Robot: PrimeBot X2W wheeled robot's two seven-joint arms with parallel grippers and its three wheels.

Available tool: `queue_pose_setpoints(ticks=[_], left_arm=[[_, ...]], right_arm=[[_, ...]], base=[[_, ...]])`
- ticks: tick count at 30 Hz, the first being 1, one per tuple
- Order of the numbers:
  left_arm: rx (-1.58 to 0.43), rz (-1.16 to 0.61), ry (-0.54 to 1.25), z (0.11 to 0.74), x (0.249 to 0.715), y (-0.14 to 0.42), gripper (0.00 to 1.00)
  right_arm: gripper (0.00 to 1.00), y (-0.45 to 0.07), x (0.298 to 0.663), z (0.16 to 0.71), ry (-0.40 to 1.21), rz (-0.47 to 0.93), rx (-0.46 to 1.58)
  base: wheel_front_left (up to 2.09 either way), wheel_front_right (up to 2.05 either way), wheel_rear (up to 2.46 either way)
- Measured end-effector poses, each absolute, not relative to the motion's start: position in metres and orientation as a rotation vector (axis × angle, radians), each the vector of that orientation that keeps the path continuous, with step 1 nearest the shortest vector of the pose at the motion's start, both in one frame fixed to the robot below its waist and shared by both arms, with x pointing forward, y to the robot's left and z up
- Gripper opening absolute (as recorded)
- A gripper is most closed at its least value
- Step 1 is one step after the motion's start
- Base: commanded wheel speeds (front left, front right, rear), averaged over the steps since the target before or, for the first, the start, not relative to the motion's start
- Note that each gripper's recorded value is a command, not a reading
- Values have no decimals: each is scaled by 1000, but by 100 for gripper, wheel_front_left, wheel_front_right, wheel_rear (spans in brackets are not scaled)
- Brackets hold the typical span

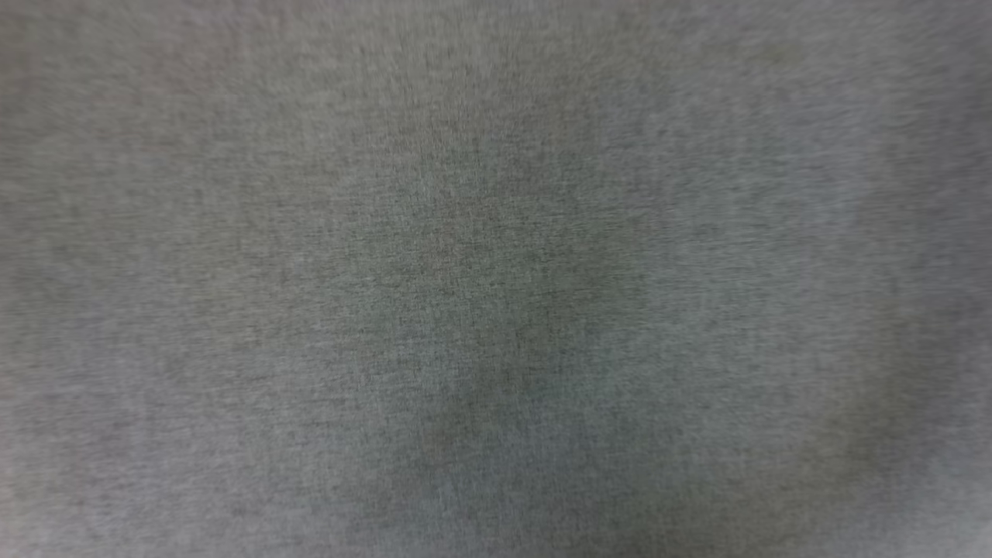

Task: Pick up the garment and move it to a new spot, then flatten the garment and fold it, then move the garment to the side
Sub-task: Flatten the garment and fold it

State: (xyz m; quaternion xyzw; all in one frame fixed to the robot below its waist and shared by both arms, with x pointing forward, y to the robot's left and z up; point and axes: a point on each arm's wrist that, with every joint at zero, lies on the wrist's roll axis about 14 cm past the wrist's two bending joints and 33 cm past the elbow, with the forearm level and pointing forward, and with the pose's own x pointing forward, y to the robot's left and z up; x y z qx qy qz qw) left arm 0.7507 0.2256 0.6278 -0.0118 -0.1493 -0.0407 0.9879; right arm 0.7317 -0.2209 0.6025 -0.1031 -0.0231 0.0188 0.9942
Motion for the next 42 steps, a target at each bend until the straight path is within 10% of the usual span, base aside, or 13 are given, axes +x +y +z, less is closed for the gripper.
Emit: queue_pose_setpoints(ticks=[17, 42], left_arm=[[-137, -67, -125, 529, 725, 238, 0], [-342, 121, 347, 438, 337, 253, 0]], right_arm=[[0, -202, 718, 505, 149, 122, -180], [0, -242, 381, 431, 510, 102, 13]], base=[[0, 0, 0], [0, 0, 0]])
